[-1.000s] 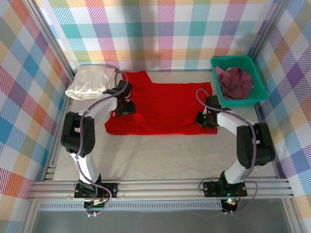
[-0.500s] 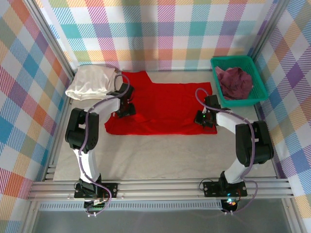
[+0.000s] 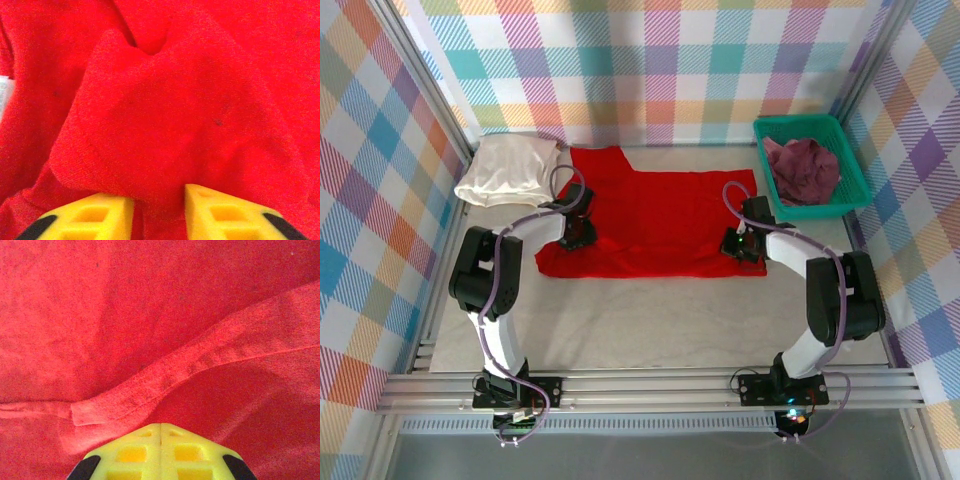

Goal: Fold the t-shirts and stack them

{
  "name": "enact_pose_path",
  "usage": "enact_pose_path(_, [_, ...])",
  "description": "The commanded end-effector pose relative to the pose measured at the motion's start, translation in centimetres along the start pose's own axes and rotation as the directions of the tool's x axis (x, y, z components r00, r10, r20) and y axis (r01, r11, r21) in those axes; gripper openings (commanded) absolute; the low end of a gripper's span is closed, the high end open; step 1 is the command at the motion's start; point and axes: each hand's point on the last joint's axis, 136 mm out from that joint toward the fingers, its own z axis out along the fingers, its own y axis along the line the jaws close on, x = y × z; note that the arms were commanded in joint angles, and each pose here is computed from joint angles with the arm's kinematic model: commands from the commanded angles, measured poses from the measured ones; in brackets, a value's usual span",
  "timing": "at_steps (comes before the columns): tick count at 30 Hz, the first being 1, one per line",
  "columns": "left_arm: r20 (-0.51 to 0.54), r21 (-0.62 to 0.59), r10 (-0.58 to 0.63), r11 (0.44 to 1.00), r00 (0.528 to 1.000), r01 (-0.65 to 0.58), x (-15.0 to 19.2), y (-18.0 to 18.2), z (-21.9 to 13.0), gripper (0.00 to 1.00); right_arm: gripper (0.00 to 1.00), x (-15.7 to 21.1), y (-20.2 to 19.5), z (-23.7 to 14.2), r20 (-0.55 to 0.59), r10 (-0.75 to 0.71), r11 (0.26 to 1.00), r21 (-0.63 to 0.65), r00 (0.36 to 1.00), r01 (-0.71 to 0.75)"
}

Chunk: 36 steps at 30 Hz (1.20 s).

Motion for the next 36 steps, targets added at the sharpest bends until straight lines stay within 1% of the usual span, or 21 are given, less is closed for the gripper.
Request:
enact_pose_path(1, [0.058,0.036,0.023,0.999,0.998,-0.025,-1.2,-1.4,-1.5,0.17,0.00,0.1,0.4,-1.0,0.012,-0.016,1.000,-0.017,1.000,0.016])
enact_pose_path(4, [0.053,0.040,0.027,0.999,0.998,-0.030,-1.3,-1.7,-1.6,0.11,0.00,0.0,0.4,-1.0,0.014,-0.015,1.000,-0.015,1.000,0.015])
enact_pose_path(6, [0.057,0.036,0.030,0.999,0.998,-0.033,-1.3,-1.7,-1.6,0.01,0.00,0.0,0.5,-1.0,0.015,-0.015,1.000,-0.019,1.000,0.015])
enact_pose_path(7, [0.062,0.030,0.031,0.999,0.998,-0.033,-1.4,-1.6,-1.7,0.00,0.00,0.0,0.5,-1.0,0.013,-0.015,1.000,-0.020,1.000,0.015])
enact_pose_path(13, [0.087,0.027,0.050,0.998,0.995,-0.053,-2.7,-2.3,-2.9,0.00,0.00,0.1,0.6,-1.2,0.012,-0.018,1.000,-0.021,1.000,0.018])
enact_pose_path(16, [0.096,0.026,0.076,0.997,0.992,-0.079,-3.9,-3.3,-3.4,0.00,0.00,0.1,0.5,-1.1,0.011,-0.019,1.000,-0.021,1.000,0.019])
enact_pose_path(23, [0.064,0.055,0.114,0.992,0.991,-0.117,-5.5,-6.6,-2.5,0.00,0.00,0.2,0.7,-1.3,0.009,-0.016,0.999,-0.028,1.000,0.016])
enact_pose_path(25, [0.060,0.069,0.128,0.989,0.990,-0.132,-5.9,-7.8,-2.4,0.13,0.00,0.1,0.7,-1.3,0.009,-0.015,1.000,-0.026,1.000,0.015])
enact_pose_path(26, [0.059,0.077,0.137,0.987,0.989,-0.142,-6.0,-8.5,-2.4,0.17,0.00,0.2,0.6,-1.2,0.007,-0.016,1.000,-0.025,1.000,0.016])
enact_pose_path(27, [0.064,0.088,0.143,0.985,0.988,-0.149,-6.4,-9.2,-2.6,0.27,0.00,0.2,0.6,-1.2,0.006,-0.016,1.000,-0.026,1.000,0.016])
enact_pose_path(28, [0.065,0.092,0.151,0.983,0.986,-0.156,-6.5,-9.7,-2.7,0.34,0.00,0.2,0.6,-1.2,0.005,-0.016,1.000,-0.026,1.000,0.016])
enact_pose_path(29, [0.074,0.100,0.156,0.982,0.985,-0.163,-7.0,-10.3,-3.0,0.37,0.00,0.3,0.7,-1.2,0.003,-0.015,1.000,-0.027,1.000,0.015])
enact_pose_path(31, [0.093,0.110,0.160,0.979,0.983,-0.170,-7.5,-11.0,-3.8,0.38,0.00,0.2,0.8,-1.3,0.002,-0.016,0.999,-0.031,1.000,0.016])
enact_pose_path(33, [0.127,0.142,0.151,0.975,0.980,-0.169,-7.9,-11.5,-5.2,0.38,0.00,0.2,0.8,-1.4,0.002,-0.020,0.999,-0.031,1.000,0.020])
enact_pose_path(36, [0.165,0.190,0.116,0.971,0.979,-0.147,-7.5,-11.1,-7.1,0.40,0.00,0.2,0.7,-1.5,0.002,-0.025,0.999,-0.026,1.000,0.025])
